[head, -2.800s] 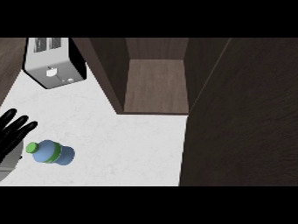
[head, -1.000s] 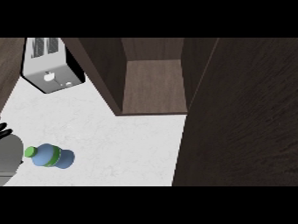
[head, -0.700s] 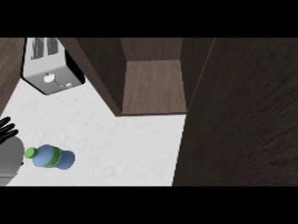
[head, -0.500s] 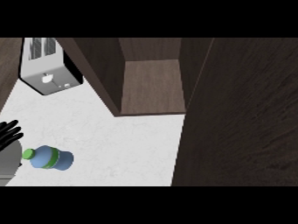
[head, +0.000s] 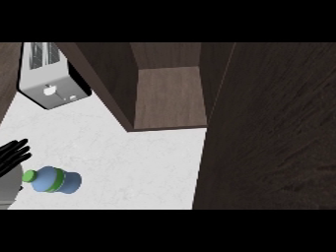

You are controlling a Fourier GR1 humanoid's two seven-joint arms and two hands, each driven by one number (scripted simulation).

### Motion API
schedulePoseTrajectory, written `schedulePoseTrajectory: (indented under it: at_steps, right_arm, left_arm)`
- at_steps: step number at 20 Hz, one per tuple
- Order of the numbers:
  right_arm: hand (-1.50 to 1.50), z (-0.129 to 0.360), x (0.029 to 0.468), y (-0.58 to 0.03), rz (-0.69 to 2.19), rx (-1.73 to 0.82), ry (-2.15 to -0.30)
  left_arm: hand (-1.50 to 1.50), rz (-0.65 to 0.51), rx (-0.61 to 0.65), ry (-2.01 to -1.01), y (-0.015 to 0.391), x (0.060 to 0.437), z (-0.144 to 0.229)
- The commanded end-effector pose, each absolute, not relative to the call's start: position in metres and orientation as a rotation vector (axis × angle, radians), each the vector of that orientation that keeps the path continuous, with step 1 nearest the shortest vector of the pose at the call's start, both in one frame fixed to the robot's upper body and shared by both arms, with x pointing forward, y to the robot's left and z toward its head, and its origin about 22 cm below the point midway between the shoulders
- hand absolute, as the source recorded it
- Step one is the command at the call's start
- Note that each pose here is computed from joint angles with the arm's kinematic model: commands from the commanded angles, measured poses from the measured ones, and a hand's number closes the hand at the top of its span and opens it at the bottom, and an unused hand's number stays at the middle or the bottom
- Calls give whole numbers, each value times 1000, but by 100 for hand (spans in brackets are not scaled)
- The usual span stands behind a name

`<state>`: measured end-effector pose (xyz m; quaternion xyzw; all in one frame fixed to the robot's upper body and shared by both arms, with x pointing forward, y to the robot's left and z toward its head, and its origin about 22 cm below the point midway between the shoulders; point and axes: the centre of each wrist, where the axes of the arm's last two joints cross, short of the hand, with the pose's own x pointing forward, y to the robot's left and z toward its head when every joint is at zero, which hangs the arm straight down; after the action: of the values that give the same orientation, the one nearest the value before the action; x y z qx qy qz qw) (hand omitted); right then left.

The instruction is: Pick up the bottled water, place it into the cabinet and close the cabinet

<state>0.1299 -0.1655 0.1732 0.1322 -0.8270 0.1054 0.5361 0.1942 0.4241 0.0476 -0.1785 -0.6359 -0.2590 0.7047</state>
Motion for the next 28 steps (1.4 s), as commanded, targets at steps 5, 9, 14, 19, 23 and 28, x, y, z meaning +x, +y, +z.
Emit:
schedulePoseTrajectory:
  at_steps: [5, 9, 14, 19, 23, 28]
  right_arm:
    - [-150, 183, 121, -171, 247, 267, -2003]
    - [-150, 184, 121, -171, 247, 256, -2002]
    - [-150, 183, 122, -171, 238, 242, -1993]
    - [-150, 182, 116, -172, 231, 231, -1994]
    - [-150, 182, 128, -171, 232, 236, -2003]
    - [-150, 184, 114, -174, 236, 247, -1997]
  left_arm:
    - [-150, -428, -562, -1409, 406, 211, -14]
    - [-150, -411, -564, -1429, 411, 206, -22]
    - [-150, -364, -619, -1447, 403, 225, -49]
    - [-150, -325, -609, -1468, 375, 257, -67]
    - [150, -294, -665, -1504, 365, 256, -83]
    - [150, -328, -740, -1468, 363, 252, -94]
